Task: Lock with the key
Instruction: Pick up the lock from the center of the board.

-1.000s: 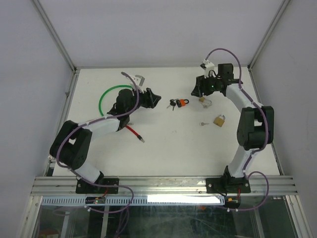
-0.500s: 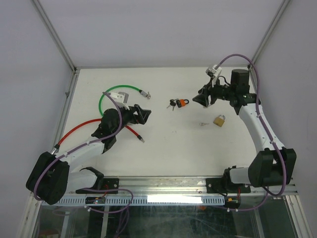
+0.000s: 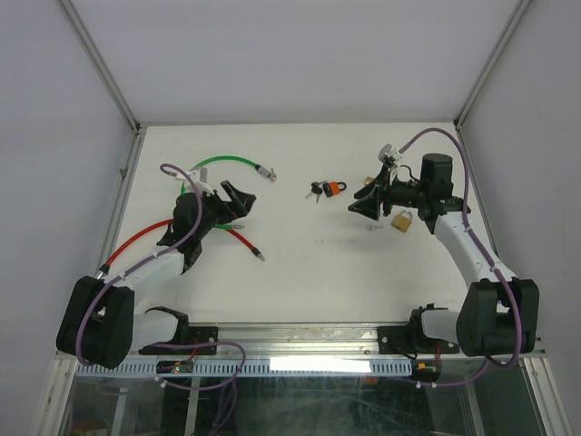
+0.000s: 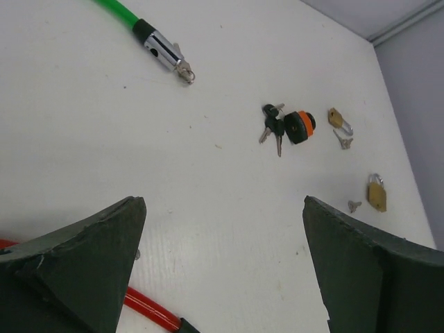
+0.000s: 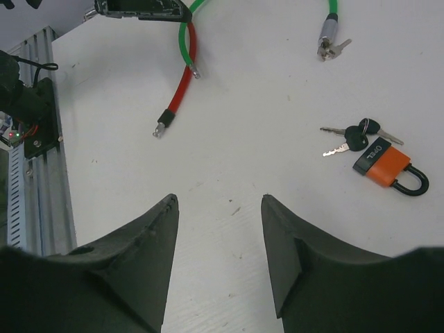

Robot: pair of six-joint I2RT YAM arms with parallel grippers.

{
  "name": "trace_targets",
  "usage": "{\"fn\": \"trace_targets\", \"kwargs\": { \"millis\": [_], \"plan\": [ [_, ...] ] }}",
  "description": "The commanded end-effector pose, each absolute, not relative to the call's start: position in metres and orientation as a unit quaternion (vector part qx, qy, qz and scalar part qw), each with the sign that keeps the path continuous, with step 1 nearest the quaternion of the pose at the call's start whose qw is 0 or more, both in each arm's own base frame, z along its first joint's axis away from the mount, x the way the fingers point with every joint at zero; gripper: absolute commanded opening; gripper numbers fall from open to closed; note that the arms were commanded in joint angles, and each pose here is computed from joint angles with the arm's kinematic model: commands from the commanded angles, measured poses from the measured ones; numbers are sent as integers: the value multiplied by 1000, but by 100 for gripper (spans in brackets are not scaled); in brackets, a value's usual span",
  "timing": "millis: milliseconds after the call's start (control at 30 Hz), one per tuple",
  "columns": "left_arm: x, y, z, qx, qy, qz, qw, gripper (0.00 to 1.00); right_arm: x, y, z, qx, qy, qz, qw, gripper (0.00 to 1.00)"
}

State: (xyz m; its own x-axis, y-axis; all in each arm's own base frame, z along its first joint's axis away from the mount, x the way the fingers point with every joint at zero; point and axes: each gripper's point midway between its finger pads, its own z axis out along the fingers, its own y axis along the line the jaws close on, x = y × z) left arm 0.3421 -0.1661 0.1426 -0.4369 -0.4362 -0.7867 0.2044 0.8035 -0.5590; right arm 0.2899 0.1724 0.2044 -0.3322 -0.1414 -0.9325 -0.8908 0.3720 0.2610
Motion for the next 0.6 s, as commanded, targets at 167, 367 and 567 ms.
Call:
{"fn": "trace_targets", "kwargs": {
  "millis": [167,367,567],
  "plan": [
    [360,-114,128,-265,774,-340,464,99,291,174,231,-391,660,426,480,53],
    [366,-77,108,-348,784,-238,456,84,291,174,228,-389,661,431,475,53],
    [363,-56,98,-379,792,-171,447,82,290,175,228,-389,661,432,474,52]
  ]
}}
